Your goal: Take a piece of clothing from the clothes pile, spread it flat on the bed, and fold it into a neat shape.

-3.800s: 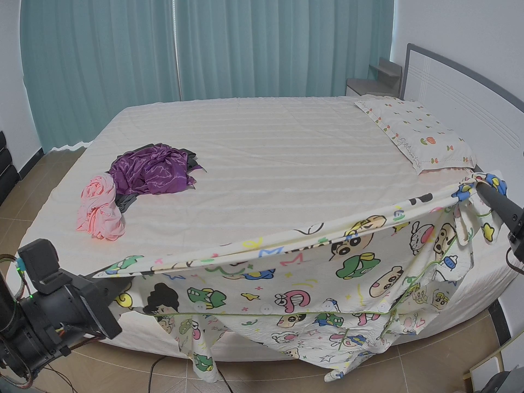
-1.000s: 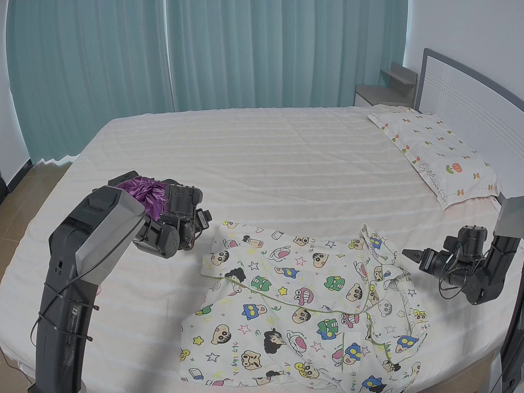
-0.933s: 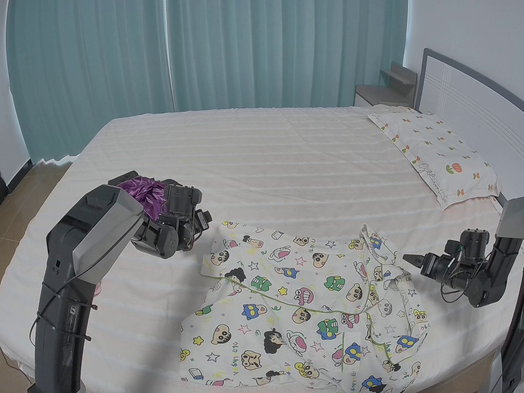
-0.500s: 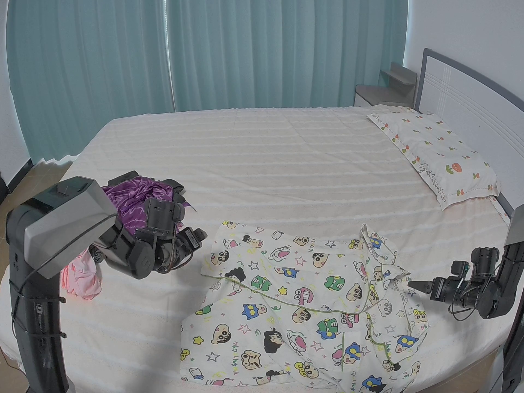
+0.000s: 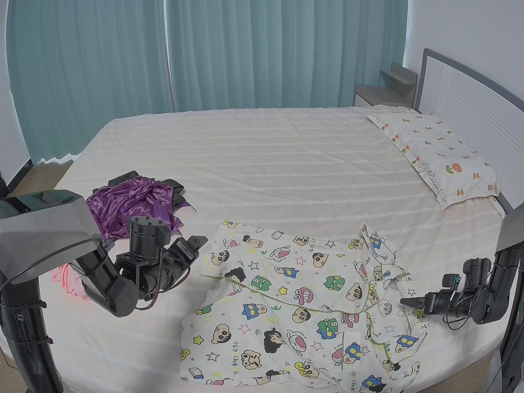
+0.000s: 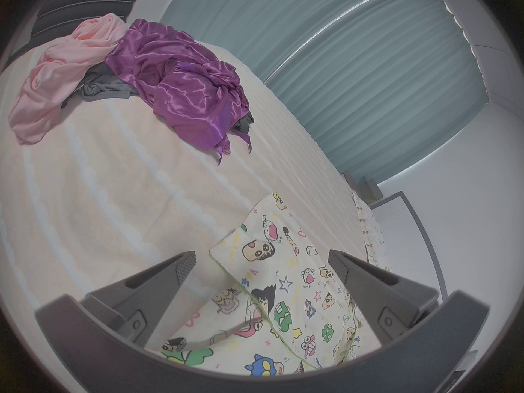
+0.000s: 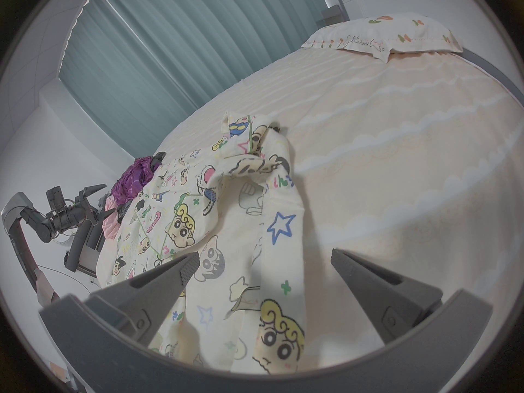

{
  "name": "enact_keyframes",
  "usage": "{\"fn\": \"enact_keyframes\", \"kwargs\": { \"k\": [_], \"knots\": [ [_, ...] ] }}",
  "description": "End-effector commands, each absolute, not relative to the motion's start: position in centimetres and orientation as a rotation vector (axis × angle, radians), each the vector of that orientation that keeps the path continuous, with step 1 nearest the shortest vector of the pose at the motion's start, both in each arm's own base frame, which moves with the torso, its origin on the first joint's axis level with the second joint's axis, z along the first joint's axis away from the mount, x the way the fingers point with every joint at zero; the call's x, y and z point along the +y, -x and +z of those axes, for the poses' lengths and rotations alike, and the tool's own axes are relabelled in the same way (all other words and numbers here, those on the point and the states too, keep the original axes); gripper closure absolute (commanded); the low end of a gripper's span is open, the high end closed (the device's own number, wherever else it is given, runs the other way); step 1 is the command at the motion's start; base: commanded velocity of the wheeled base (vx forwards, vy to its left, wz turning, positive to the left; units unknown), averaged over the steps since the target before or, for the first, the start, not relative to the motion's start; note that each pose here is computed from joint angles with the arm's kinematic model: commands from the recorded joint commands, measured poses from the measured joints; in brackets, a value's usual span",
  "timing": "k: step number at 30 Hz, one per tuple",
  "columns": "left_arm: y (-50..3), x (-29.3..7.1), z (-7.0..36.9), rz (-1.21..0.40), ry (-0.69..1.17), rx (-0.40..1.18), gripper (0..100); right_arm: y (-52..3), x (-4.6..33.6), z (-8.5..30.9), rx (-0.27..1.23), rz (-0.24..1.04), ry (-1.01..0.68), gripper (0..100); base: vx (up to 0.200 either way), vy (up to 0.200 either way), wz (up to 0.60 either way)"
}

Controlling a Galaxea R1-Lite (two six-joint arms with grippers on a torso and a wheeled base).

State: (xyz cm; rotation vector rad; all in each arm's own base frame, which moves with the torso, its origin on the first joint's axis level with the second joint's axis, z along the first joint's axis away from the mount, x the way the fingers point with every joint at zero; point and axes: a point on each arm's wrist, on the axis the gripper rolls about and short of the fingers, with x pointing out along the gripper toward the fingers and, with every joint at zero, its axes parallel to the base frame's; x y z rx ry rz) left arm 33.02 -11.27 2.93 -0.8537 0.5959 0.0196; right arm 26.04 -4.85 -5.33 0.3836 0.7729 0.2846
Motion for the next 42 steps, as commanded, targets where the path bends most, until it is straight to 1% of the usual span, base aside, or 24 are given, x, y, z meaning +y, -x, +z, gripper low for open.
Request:
{"fn": "enact_keyframes", "kwargs": {
  "k": [1,5,8,14,18,20,21,25,36,42],
  "knots": [
    [-32.7,-11.6,3.0,0.012,0.866,0.604,0,-26.5,-4.6,-6.0,0.782,0.294,-0.383,100,0.000,0.000,0.00],
    [-32.5,-12.3,2.4,0.006,0.858,0.625,0,-26.5,-5.0,-5.9,0.770,0.281,-0.391,100,0.000,0.000,0.00],
    [-32.4,-12.5,2.2,0.003,0.854,0.634,0,-26.4,-6.1,-5.5,0.747,0.243,-0.404,100,0.000,0.000,0.00],
    [-32.3,-12.5,2.1,0.008,0.848,0.635,0,-26.5,-8.0,-5.0,0.688,0.181,-0.414,100,0.000,0.000,0.00],
    [-32.0,-12.4,1.8,0.018,0.835,0.646,0,-26.7,-8.3,-4.7,0.667,0.159,-0.433,100,0.000,0.000,0.00],
    [-31.9,-12.3,2.0,0.015,0.836,0.641,0,-27.4,-9.1,-4.3,0.602,0.054,-0.450,100,0.000,0.000,0.00],
    [-31.9,-12.3,2.1,0.014,0.837,0.636,0,-27.5,-9.3,-4.3,0.594,0.033,-0.448,100,0.000,0.000,0.00],
    [-31.6,-12.2,1.9,0.019,0.830,0.645,0,-27.6,-9.9,-4.3,0.580,-0.009,-0.440,100,0.000,0.000,0.00],
    [-30.0,-11.6,1.3,-0.016,0.723,0.665,0,-28.8,-11.5,-4.1,0.520,-0.132,-0.400,100,0.000,0.000,0.00],
    [-29.8,-11.6,0.8,-0.020,0.709,0.688,0,-29.1,-11.9,-3.9,0.498,-0.177,-0.428,100,0.000,0.000,0.00]
  ]
}}
